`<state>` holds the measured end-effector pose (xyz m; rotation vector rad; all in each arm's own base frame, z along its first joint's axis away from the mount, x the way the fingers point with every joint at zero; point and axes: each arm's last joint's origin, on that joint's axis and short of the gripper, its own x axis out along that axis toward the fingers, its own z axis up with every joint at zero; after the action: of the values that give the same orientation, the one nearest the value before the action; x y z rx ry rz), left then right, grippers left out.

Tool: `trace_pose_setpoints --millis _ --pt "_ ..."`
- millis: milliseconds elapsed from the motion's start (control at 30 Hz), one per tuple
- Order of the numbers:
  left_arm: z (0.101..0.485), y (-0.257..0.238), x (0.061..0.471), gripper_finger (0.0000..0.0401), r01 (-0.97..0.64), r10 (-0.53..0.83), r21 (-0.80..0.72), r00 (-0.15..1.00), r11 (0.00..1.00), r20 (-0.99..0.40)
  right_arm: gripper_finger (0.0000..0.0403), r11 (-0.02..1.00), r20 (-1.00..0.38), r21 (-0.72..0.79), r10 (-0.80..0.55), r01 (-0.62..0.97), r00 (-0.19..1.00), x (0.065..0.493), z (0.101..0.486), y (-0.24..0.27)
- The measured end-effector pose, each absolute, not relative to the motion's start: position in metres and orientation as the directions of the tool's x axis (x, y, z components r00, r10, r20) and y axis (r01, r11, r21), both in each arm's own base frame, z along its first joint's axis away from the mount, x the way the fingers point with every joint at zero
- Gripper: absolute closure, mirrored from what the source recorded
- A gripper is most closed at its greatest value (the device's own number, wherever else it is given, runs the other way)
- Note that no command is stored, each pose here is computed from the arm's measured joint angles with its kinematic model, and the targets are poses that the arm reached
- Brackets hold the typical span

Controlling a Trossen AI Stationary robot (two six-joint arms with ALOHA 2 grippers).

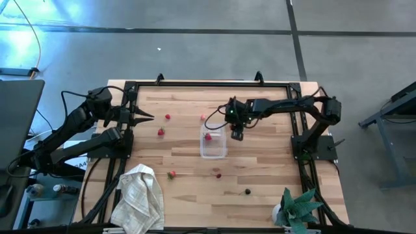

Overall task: Pick and placing Produce into tupperware
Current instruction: Put the strawberry into the transparent bin

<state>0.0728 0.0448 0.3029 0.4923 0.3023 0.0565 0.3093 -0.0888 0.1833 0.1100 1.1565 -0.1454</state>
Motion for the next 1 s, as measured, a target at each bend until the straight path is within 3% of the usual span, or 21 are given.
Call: trace_pose_setpoints --millis 133,333,467,667,1000 --pt "0.303 0.045 0.073 0.0373 0.019 0.126 0.473 0.954 0.881 -0.272 0.0286 0.985 -0.904 -0.015 -0.086 0.171 0.418 0.315 0.212 -0.093" --pt "0.303 0.045 0.073 0.0373 0.019 0.126 0.474 0.954 0.88 -0.272 0.0286 0.988 -0.831 -0.033 -0.109 0.148 0.545 0.335 0.255 -0.09" --pt "0.303 0.045 0.073 0.0373 0.019 0.125 0.474 0.954 0.881 -0.272 0.0286 0.996 -0.796 -0.013 -0.065 0.091 0.601 0.345 0.271 -0.077" --pt "0.303 0.045 0.073 0.0373 0.019 0.126 0.474 0.954 0.88 -0.272 0.0286 0.997 -0.835 0.074 0.051 0.019 0.548 0.364 0.242 -0.058" --pt "0.303 0.045 0.073 0.0373 0.019 0.126 0.473 0.954 0.881 -0.272 0.0286 0.992 -0.887 0.118 0.125 -0.044 0.445 0.387 0.185 -0.047"
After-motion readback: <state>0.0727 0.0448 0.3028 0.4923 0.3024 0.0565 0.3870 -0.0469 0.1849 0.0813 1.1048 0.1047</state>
